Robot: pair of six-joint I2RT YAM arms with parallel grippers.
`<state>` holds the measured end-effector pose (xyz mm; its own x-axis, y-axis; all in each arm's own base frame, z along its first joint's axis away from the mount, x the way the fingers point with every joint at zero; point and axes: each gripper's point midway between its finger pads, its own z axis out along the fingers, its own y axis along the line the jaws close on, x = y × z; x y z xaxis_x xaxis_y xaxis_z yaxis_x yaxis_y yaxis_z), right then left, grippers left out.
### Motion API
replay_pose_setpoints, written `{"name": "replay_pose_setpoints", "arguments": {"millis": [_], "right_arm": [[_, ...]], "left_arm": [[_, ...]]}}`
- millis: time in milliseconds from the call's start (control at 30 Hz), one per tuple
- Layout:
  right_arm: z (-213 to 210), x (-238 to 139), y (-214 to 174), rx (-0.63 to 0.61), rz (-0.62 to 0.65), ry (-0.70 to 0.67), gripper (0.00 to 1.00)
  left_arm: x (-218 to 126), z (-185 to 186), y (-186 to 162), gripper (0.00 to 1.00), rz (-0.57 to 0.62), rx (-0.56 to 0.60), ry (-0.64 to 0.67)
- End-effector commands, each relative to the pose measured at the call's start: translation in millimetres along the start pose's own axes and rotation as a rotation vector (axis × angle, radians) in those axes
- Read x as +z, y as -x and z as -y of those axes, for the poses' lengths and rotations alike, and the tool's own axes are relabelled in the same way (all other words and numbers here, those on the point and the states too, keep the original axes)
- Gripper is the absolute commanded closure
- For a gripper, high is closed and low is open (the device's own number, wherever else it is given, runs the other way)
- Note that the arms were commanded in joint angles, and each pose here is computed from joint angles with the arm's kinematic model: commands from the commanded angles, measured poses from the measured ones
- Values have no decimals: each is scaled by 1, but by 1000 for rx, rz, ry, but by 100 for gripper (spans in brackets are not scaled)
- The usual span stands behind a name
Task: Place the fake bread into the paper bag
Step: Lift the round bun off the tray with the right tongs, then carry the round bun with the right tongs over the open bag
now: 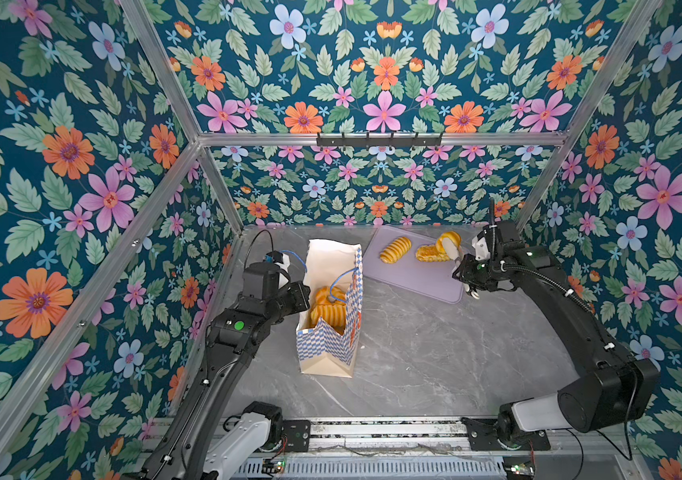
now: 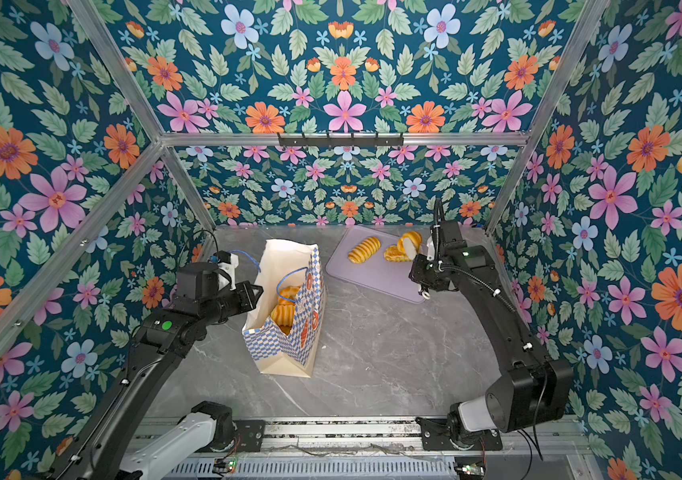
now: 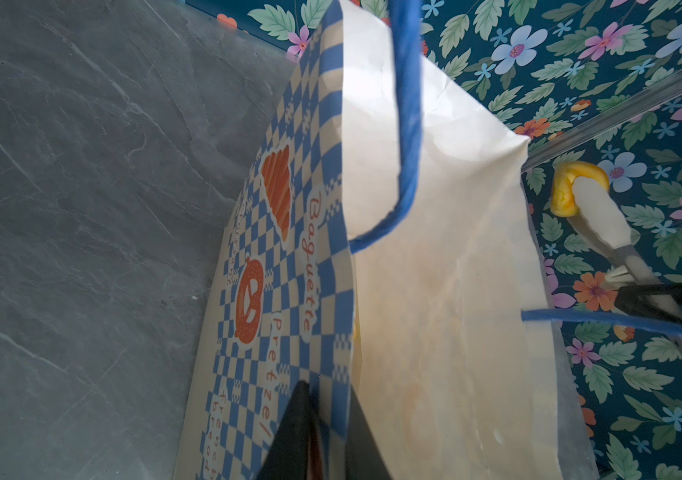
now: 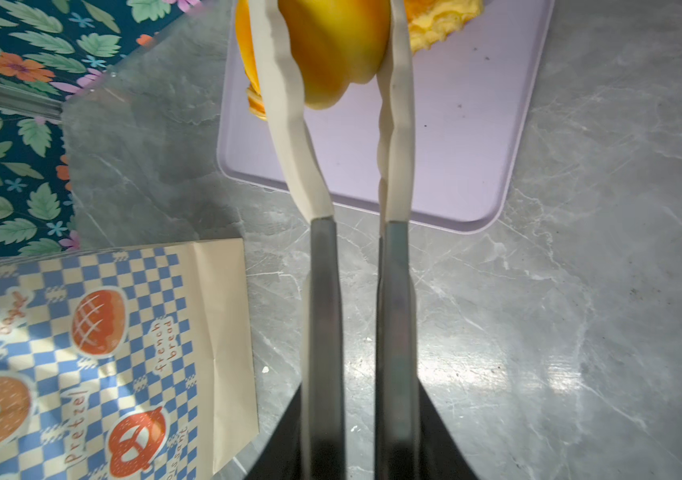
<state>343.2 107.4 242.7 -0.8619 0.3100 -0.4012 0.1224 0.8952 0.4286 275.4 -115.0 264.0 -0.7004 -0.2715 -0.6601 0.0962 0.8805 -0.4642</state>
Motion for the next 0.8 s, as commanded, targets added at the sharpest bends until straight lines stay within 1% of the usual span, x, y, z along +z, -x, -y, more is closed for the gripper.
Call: {"name": "replay_pose_setpoints", "arguments": {"millis": [0, 767], "right_arm": [[-18, -13, 3, -20, 24, 48, 68], [-110, -64, -2, -223, 82, 171, 67]], "left_arm": [[-2, -1, 3, 84, 11, -5, 11], [0, -2, 2, 84, 1, -7, 18]]}}
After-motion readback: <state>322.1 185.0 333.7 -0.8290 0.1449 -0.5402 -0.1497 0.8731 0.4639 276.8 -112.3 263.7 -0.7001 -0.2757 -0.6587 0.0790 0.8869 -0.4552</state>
